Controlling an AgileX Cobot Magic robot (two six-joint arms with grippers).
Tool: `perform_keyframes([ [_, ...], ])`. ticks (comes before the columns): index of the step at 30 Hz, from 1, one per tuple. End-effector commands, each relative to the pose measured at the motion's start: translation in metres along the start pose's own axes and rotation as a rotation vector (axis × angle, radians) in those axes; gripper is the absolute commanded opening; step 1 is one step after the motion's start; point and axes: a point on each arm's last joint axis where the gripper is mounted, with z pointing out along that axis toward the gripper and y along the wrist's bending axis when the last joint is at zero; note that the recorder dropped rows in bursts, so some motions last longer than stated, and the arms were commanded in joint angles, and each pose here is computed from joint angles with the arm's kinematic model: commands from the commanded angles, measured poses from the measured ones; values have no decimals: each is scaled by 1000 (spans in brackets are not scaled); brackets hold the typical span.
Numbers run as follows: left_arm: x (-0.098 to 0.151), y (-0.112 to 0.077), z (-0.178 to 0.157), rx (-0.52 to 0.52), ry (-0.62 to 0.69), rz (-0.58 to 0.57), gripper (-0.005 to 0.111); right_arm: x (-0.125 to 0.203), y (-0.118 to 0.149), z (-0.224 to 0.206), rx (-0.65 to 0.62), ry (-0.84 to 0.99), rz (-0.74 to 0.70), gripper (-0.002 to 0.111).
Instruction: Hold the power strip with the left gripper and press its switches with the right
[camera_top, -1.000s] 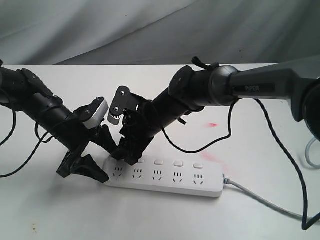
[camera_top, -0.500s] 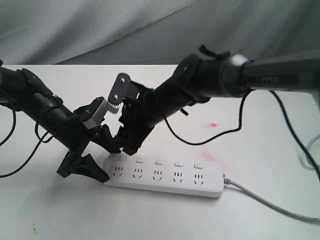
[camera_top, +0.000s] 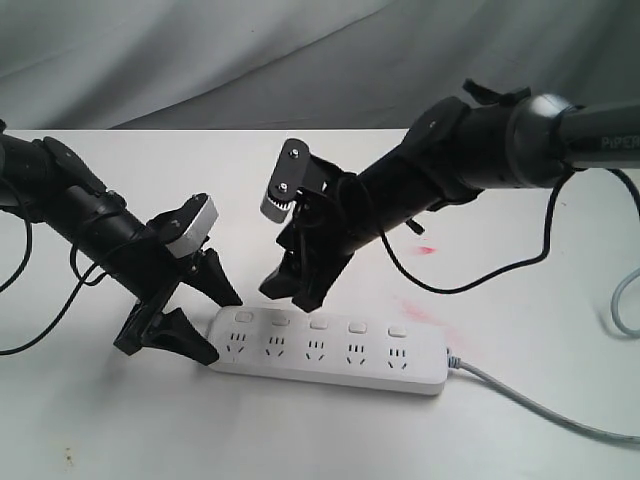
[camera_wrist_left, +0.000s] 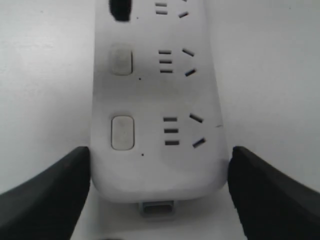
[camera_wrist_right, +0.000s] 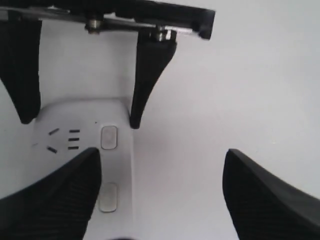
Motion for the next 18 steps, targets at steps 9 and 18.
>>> perform_keyframes([
  [9, 1, 4, -1, -34, 13, 9, 49, 27, 2, 28, -19, 48, 27, 64],
  [18, 1, 4, -1, -34, 13, 9, 49, 46, 5, 33, 43, 128, -3, 64],
])
